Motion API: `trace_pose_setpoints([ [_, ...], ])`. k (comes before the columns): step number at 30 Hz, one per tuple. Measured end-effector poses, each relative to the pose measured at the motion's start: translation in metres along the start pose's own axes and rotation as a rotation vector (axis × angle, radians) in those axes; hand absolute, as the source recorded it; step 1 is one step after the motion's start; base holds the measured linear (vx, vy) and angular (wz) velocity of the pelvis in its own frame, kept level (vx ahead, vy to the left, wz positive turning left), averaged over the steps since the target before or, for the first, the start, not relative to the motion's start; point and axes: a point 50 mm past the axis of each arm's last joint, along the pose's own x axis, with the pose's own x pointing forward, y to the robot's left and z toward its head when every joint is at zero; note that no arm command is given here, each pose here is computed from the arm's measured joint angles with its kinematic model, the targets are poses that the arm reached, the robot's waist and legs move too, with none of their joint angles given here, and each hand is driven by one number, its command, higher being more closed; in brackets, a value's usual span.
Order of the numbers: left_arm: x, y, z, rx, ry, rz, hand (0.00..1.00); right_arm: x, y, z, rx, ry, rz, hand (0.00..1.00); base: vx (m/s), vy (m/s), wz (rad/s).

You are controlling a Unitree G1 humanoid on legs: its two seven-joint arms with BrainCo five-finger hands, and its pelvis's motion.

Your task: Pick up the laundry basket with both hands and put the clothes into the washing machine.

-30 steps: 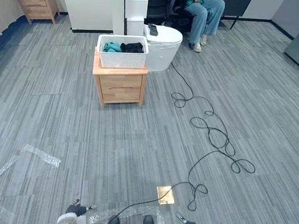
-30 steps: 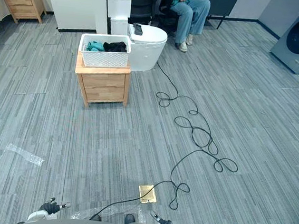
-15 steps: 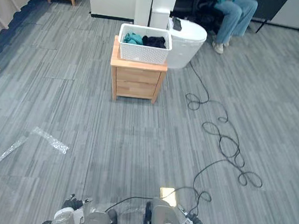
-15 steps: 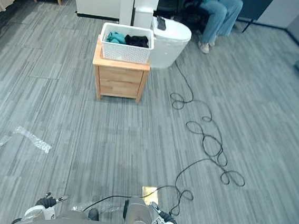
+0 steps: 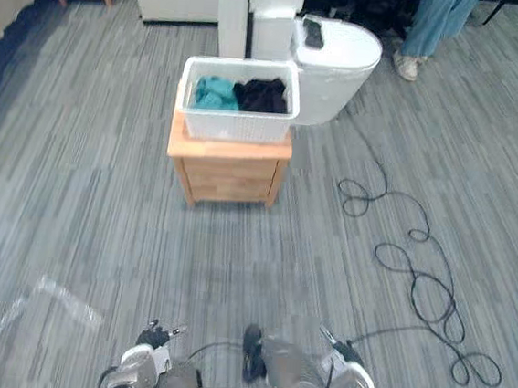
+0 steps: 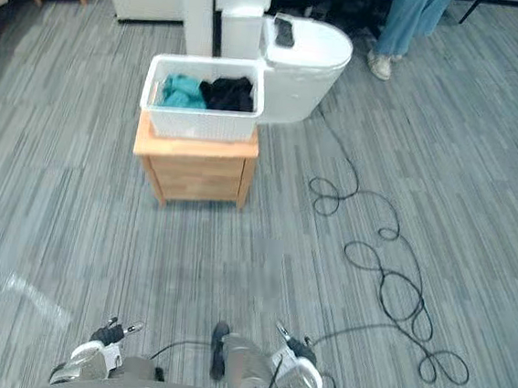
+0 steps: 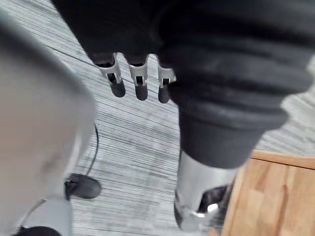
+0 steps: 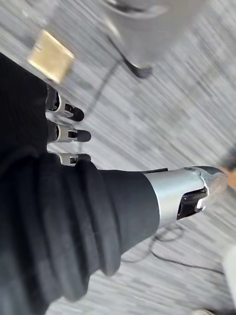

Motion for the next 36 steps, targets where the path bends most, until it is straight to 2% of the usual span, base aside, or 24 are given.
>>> trace_pose_setpoints([
  [6, 0.0, 0.008, 0.008, -0.017, -0.042, 0.022, 0.0, 0.003, 0.039, 0.019, -0.061, -0.053, 0.113, 0.0, 0.55, 0.063, -0.81],
  [11, -0.005, 0.025, -0.011, -0.1, 0.001, 0.091, 0.0, 0.003, 0.01, 0.005, -0.078, -0.009, 0.03, 0.0, 0.65, 0.301, -0.4],
  [14, -0.004, 0.04, -0.006, -0.076, 0.003, 0.124, 0.0, -0.001, 0.012, -0.014, -0.063, 0.057, 0.031, 0.0, 0.74, 0.411, -0.21],
  [16, -0.003, 0.041, -0.007, -0.065, 0.02, 0.126, 0.0, -0.004, 0.011, -0.023, -0.063, 0.08, 0.03, 0.0, 0.55, 0.263, -0.03],
  [21, 0.001, 0.021, -0.002, -0.034, 0.022, 0.068, 0.0, -0.002, 0.026, -0.014, -0.093, 0.047, 0.081, 0.0, 0.32, 0.134, -0.24],
  [27, -0.002, 0.037, -0.009, -0.041, 0.032, 0.115, 0.0, -0.006, 0.001, -0.034, -0.083, 0.121, 0.007, 0.0, 0.17, -0.19, 0.28],
  [32, -0.01, 0.035, -0.042, -0.151, 0.134, 0.157, 0.0, -0.001, -0.026, -0.019, -0.067, 0.09, -0.071, 0.0, 0.17, -0.225, 0.2],
  [34, -0.011, 0.041, -0.044, -0.197, 0.139, 0.189, 0.0, 0.0, -0.026, -0.011, -0.047, 0.06, -0.072, 0.0, 0.07, -0.136, 0.06],
  [36, -0.012, 0.05, -0.045, -0.299, 0.137, 0.239, 0.0, -0.002, -0.025, 0.012, -0.007, -0.054, -0.062, 0.0, 0.01, -0.063, -0.05],
])
